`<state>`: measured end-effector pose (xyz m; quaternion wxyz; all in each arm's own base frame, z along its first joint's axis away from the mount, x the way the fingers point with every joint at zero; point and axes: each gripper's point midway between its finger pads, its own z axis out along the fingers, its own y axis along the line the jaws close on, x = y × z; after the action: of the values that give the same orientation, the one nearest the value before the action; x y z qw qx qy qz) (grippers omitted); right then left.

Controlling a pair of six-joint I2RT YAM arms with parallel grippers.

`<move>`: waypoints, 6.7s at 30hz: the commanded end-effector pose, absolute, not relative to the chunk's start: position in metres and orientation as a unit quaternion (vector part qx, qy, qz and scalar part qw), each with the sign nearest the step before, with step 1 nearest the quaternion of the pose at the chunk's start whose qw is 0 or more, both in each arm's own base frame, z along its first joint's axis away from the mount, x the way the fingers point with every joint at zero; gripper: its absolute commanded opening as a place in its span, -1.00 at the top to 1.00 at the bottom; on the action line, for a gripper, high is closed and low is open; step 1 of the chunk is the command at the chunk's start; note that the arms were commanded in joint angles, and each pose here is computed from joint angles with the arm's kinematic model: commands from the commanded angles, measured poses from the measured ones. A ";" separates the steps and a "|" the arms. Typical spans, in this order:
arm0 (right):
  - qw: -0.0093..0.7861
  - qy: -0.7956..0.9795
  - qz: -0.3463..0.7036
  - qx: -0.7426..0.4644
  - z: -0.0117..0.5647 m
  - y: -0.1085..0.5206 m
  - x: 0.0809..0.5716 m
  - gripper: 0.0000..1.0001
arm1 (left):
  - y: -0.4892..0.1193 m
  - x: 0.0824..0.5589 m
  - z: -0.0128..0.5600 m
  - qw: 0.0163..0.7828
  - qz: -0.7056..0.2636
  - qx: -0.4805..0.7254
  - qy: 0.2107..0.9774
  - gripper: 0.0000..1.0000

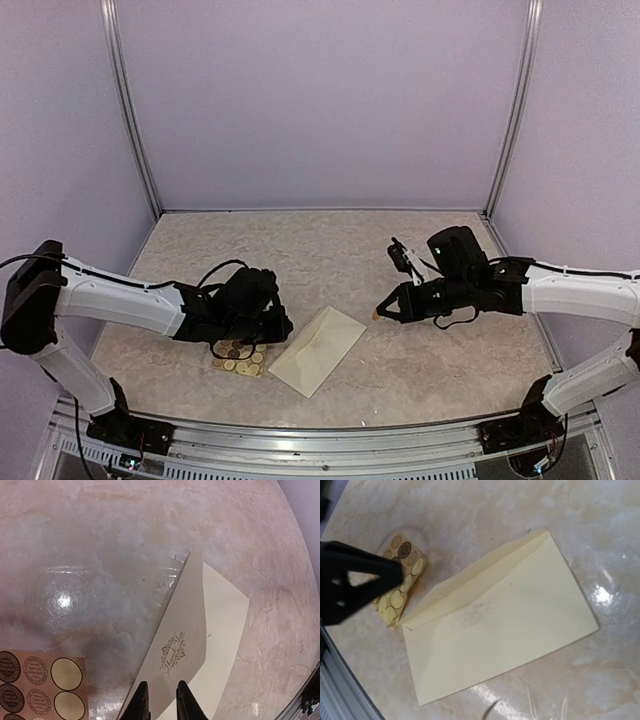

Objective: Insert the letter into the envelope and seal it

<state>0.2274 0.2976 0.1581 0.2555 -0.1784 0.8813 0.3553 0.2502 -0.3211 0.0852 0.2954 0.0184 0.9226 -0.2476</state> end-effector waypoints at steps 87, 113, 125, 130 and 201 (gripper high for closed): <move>0.150 0.932 0.236 -0.229 0.048 0.371 0.228 1.00 | -0.383 0.211 -0.005 0.226 -0.249 0.075 0.939 0.87; 0.131 0.927 0.252 -0.244 0.036 0.384 0.222 1.00 | -0.382 0.211 -0.011 0.220 -0.240 0.078 0.942 0.88; 0.126 0.927 0.260 -0.241 0.029 0.389 0.222 1.00 | -0.380 0.209 -0.018 0.213 -0.226 0.078 0.947 0.89; 0.122 0.928 0.261 -0.237 0.021 0.390 0.221 1.00 | -0.381 0.208 -0.017 0.214 -0.227 0.080 0.947 0.89; 0.084 0.961 0.230 -0.128 -0.017 0.340 0.224 1.00 | -0.371 0.206 -0.017 0.217 -0.221 0.072 0.948 0.90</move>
<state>0.2292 0.3820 0.0214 0.1136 -0.1667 0.9318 0.3017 0.2251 -0.3982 0.0186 0.2553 0.0625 0.9237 -0.2787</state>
